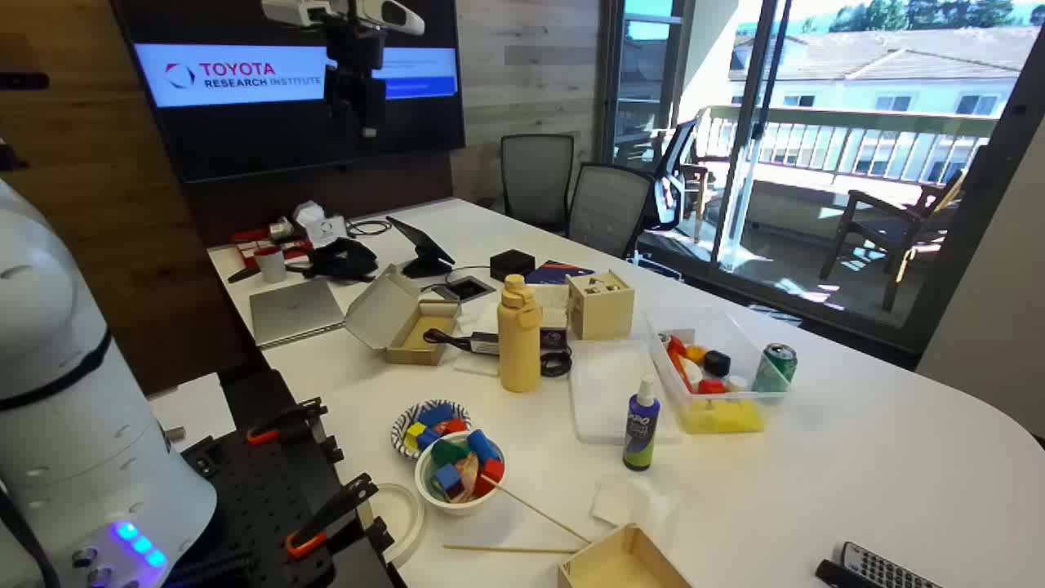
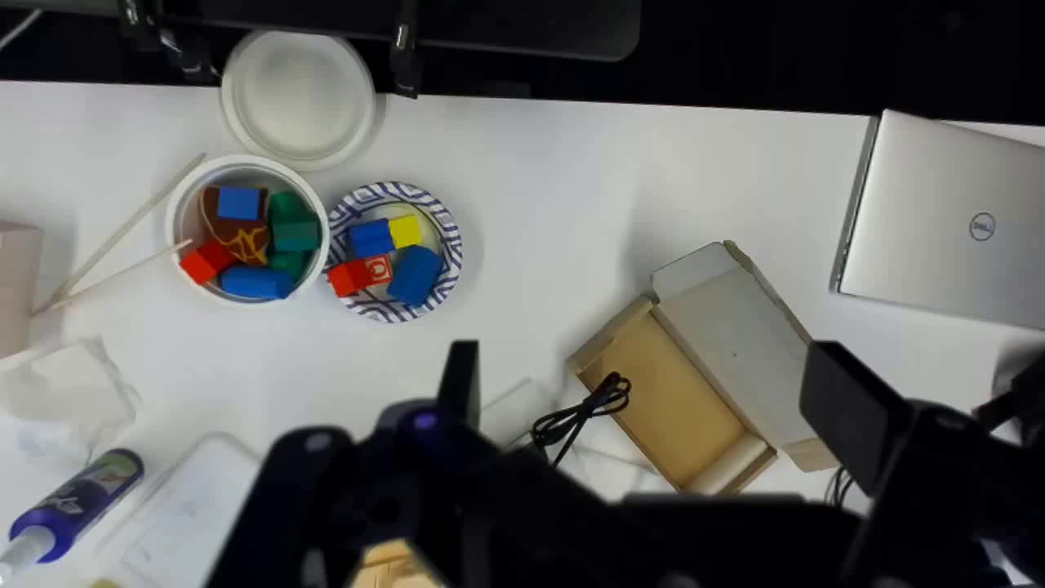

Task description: Turn the bottle's cap to the right

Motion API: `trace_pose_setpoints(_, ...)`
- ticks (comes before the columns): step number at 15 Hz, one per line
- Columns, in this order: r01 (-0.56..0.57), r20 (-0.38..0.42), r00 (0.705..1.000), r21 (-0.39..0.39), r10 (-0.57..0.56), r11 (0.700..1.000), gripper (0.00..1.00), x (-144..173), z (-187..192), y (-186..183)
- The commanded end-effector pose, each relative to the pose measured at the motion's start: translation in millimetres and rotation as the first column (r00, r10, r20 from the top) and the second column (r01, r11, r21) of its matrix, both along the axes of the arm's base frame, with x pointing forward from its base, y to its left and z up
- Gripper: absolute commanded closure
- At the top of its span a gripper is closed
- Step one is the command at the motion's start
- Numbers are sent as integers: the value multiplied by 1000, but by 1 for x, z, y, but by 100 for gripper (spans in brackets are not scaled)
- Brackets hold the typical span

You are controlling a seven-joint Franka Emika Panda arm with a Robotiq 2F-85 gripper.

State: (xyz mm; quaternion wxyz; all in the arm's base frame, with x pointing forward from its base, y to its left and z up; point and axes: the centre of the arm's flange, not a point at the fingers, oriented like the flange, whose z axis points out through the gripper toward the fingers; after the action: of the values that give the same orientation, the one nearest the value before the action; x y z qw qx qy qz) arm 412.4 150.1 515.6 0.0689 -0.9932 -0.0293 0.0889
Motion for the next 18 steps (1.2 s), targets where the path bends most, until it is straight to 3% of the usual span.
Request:
trace_pose_setpoints(1,0,0,1000,0,0,1000,0,0,0,0)
trace_pose_setpoints(6,0,0,1000,0,0,1000,0,0,0,0)
trace_pose_setpoints(10,120,30,992,-42,-119,992,0,51,-49,-17)
trace_pose_setpoints(18,265,123,960,-93,-253,960,0,140,-176,-35)
